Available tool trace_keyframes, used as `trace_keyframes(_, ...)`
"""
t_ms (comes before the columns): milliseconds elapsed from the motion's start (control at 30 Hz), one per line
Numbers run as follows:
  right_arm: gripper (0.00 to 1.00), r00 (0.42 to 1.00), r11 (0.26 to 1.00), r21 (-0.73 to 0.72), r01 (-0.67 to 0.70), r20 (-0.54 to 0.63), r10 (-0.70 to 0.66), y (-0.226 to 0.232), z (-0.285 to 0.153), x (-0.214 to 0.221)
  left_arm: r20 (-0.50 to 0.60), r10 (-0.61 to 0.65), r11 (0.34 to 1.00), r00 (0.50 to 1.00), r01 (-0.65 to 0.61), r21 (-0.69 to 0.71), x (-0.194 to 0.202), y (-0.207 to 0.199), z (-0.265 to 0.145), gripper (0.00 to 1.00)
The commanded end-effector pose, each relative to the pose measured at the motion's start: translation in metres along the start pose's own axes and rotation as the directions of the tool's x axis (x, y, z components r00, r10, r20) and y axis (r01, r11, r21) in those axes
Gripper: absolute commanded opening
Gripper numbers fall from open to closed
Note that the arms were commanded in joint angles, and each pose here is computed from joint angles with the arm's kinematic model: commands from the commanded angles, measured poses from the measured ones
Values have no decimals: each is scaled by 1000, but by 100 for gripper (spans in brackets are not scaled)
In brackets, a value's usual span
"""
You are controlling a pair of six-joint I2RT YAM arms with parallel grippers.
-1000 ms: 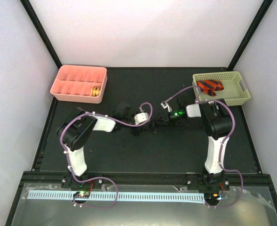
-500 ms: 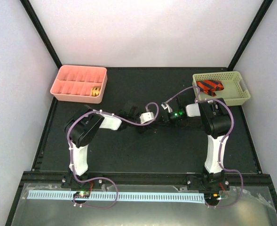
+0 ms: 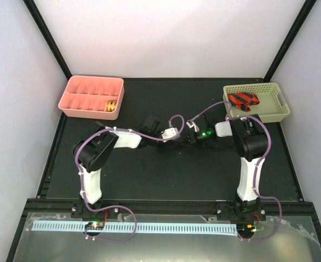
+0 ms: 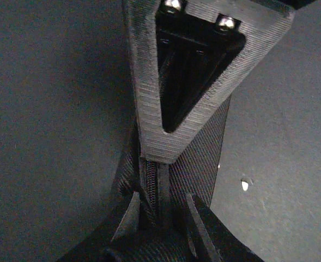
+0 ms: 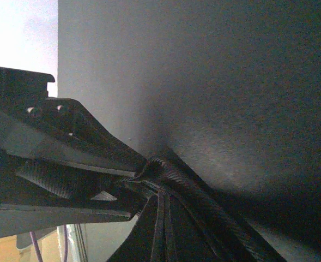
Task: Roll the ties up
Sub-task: Pick up the tie from the center of the board, then roll the tie at the center of the board.
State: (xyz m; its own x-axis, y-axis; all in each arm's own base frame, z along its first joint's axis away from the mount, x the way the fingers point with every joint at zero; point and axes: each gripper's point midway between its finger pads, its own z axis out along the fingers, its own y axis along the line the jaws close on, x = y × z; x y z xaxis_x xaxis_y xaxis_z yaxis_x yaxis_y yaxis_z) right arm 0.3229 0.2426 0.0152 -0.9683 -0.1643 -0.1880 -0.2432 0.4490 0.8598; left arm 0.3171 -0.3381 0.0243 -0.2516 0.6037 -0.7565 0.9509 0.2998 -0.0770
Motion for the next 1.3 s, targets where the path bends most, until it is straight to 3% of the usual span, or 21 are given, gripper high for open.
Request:
trace_keyframes(0, 2, 1000, 999, -50, -2, -24, 1, 14, 9, 13, -133, -156, 987, 979, 148, -67, 21, -2, -16, 25)
trace_keyframes(200, 12, 993, 989, -100, 111, 52, -106, 57, -10, -4, -208, -225, 974, 952, 210, -89, 36, -8, -15, 31)
trace_keyframes(367, 28, 992, 981, -162, 104, 86, -91, 74, -10, -6, -220, -253, 967, 942, 238, -95, 37, -4, -8, 32)
trace_keyframes(500, 33, 996, 982, -171, 80, 51, -73, 70, 4, 0, -216, -260, 965, 941, 252, -66, 37, -8, -5, 32)
trace_keyframes(600, 31, 999, 988, -145, 45, 21, -43, 56, 10, 3, -215, -272, 962, 938, 263, -68, 37, -7, -7, 36)
trace_keyframes(700, 26, 999, 995, -88, 41, -16, -43, 42, 12, 12, -188, -288, 958, 939, 283, -54, 33, -6, -14, 51)
trace_keyframes(767, 26, 998, 997, -50, 50, -23, -51, 35, 13, 14, -141, -288, 957, 947, 287, -30, 28, -7, -23, 60)
trace_keyframes(933, 21, 998, 998, 51, 40, -58, -37, 10, 17, 16, 33, -254, 967, 967, 253, 32, 14, -14, -53, 70)
trace_keyframes(1067, 19, 997, 994, 101, 43, -63, -37, 3, 16, 15, 141, -339, 941, 930, 339, 28, 10, -1, -78, 75)
trace_keyframes(1200, 18, 997, 990, 128, 55, -66, -47, 0, 15, 14, 135, -471, 882, 872, 465, 75, 26, 6, -87, 75)
trace_keyframes(1267, 17, 996, 989, 133, 58, -68, -49, 0, 14, 15, 116, -497, 867, 860, 486, 112, 32, -1, -85, 66)
